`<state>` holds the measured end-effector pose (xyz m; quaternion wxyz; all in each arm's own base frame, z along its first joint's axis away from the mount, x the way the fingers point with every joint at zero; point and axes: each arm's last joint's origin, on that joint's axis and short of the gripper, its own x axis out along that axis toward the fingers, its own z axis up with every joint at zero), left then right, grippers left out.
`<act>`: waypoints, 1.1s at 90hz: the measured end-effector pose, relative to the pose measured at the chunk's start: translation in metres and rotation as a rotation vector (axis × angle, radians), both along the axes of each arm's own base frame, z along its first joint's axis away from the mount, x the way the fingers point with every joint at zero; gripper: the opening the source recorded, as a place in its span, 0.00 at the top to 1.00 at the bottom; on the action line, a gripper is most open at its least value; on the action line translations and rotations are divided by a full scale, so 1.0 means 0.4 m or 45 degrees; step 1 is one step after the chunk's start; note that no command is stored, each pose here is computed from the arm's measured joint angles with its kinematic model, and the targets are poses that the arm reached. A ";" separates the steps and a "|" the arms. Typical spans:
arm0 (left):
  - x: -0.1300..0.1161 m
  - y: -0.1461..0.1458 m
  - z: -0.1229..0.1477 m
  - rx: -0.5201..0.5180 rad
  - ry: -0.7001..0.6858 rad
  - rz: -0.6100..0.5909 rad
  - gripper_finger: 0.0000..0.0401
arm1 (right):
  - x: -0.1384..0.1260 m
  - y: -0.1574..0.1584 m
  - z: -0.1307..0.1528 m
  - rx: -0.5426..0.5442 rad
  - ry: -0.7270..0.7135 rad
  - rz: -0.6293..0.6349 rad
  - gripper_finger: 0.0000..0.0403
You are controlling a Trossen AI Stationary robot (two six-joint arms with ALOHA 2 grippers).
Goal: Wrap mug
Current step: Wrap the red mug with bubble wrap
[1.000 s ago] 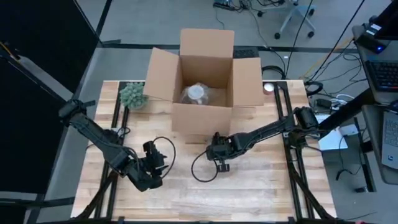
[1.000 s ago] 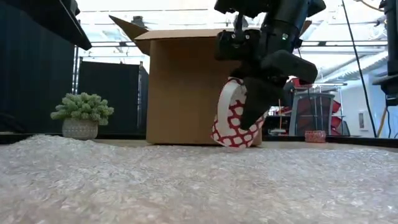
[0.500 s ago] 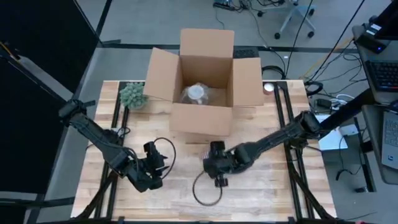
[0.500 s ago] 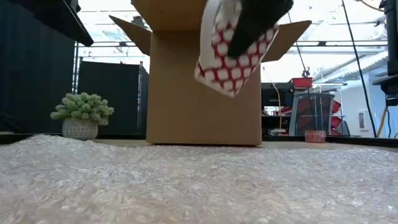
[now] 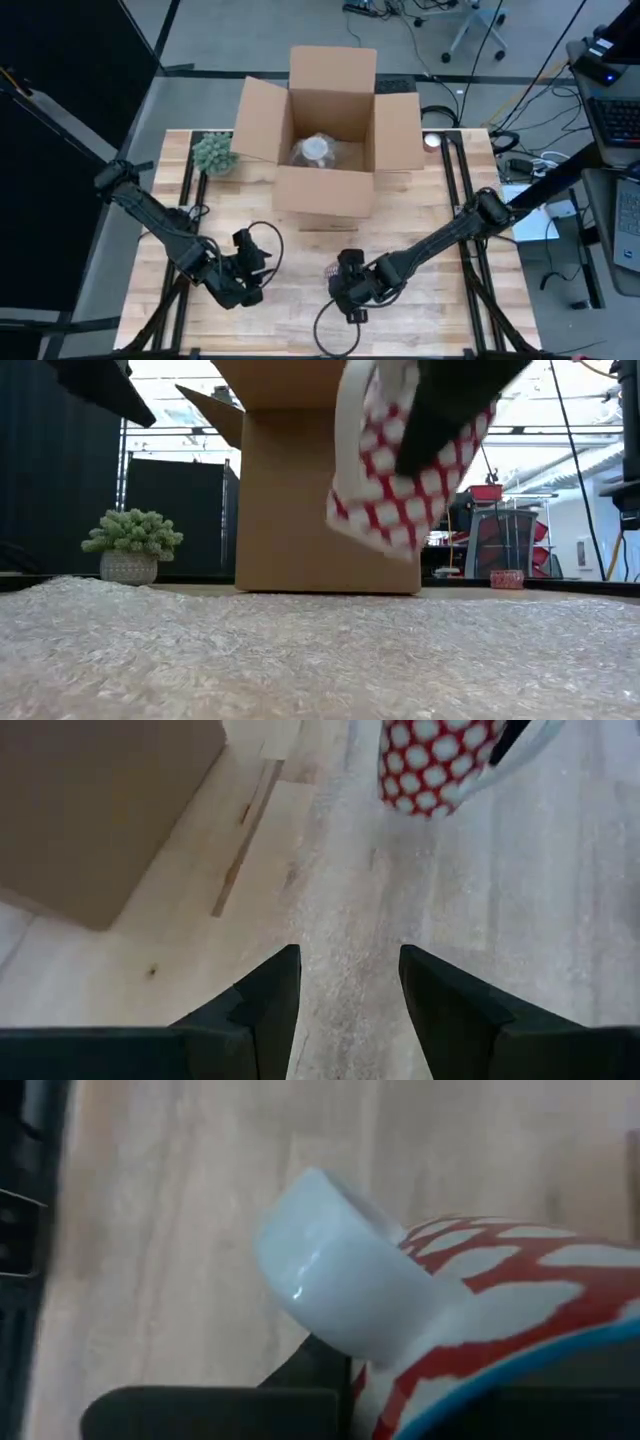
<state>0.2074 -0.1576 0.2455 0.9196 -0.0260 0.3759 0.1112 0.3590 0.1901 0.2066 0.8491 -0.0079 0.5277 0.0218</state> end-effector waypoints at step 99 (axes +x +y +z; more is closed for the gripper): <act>-0.001 -0.001 -0.002 -0.016 0.027 -0.025 0.60 | 0.026 0.020 -0.036 0.075 -0.027 0.061 0.54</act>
